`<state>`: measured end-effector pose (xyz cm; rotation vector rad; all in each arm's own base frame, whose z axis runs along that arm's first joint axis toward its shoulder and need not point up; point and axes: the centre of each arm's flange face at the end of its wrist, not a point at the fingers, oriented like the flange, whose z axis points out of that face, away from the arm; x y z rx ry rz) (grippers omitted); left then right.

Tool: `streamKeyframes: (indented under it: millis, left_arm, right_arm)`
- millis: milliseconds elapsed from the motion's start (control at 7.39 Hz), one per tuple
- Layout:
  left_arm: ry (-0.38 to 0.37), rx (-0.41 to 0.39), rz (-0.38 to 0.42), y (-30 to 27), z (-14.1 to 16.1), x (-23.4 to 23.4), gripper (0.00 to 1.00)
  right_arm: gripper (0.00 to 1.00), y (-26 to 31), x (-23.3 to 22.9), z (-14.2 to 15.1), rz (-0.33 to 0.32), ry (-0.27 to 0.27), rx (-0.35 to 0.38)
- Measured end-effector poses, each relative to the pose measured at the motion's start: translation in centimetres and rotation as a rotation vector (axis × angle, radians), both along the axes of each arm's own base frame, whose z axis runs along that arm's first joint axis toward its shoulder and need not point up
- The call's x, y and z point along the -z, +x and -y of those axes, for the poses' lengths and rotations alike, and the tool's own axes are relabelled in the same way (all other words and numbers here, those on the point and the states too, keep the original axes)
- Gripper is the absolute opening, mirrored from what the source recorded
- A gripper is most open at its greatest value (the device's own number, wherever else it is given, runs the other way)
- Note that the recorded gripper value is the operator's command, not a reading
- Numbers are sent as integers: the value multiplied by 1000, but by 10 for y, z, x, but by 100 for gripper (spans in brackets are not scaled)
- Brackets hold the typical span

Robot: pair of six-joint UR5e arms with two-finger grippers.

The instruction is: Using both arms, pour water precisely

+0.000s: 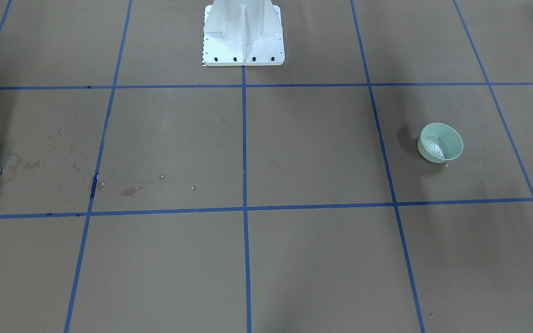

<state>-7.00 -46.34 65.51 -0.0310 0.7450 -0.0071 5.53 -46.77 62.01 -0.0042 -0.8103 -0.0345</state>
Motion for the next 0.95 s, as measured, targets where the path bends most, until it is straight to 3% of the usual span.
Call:
streamKeyframes:
  millis: [406,676,947]
  left_arm:
    - [41,9,2,1,4,26,100]
    - [42,80,-9,11,3,58,100]
    - [25,148,-32,50,-3,60,100]
  right_arm:
    - [100,1,3,1,-14,5,-4]
    - [100,2,8,2,-22,13,-6]
    - [100,1,14,2,-17,22,-8]
